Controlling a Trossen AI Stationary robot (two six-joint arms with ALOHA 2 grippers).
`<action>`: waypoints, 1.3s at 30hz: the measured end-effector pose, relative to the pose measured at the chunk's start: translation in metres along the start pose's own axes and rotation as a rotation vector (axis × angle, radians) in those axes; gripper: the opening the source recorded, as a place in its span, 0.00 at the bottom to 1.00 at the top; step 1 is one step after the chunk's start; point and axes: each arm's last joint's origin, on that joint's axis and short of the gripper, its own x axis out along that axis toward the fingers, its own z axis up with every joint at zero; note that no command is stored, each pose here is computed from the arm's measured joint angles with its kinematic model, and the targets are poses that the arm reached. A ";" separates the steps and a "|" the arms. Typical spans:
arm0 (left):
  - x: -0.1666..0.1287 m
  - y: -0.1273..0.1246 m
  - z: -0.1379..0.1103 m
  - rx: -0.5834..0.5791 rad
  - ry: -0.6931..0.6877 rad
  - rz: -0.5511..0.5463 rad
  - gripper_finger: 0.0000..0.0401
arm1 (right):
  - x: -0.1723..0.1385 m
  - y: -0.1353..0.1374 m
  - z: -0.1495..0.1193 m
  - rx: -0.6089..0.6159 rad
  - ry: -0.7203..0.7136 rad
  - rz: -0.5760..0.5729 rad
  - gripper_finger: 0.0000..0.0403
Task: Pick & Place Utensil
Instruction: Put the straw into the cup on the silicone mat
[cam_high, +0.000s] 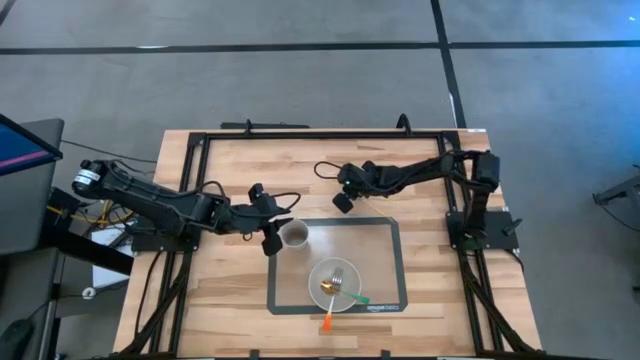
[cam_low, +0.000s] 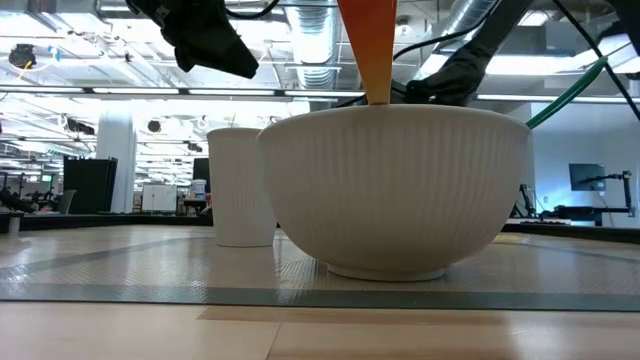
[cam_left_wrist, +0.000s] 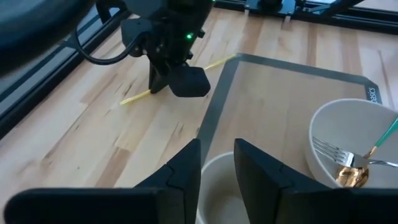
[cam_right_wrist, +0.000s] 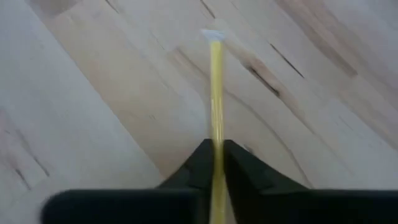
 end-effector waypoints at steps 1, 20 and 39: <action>0.000 0.000 0.000 0.000 0.000 0.000 0.24 | 0.000 0.000 0.001 -0.002 -0.001 0.003 0.03; -0.001 0.000 0.000 -0.007 -0.003 -0.001 0.24 | -0.181 0.077 0.021 -0.189 -0.697 0.246 0.01; -0.053 0.007 0.008 0.000 -0.135 -0.103 0.24 | -0.169 0.159 0.006 -0.208 -1.497 0.441 0.00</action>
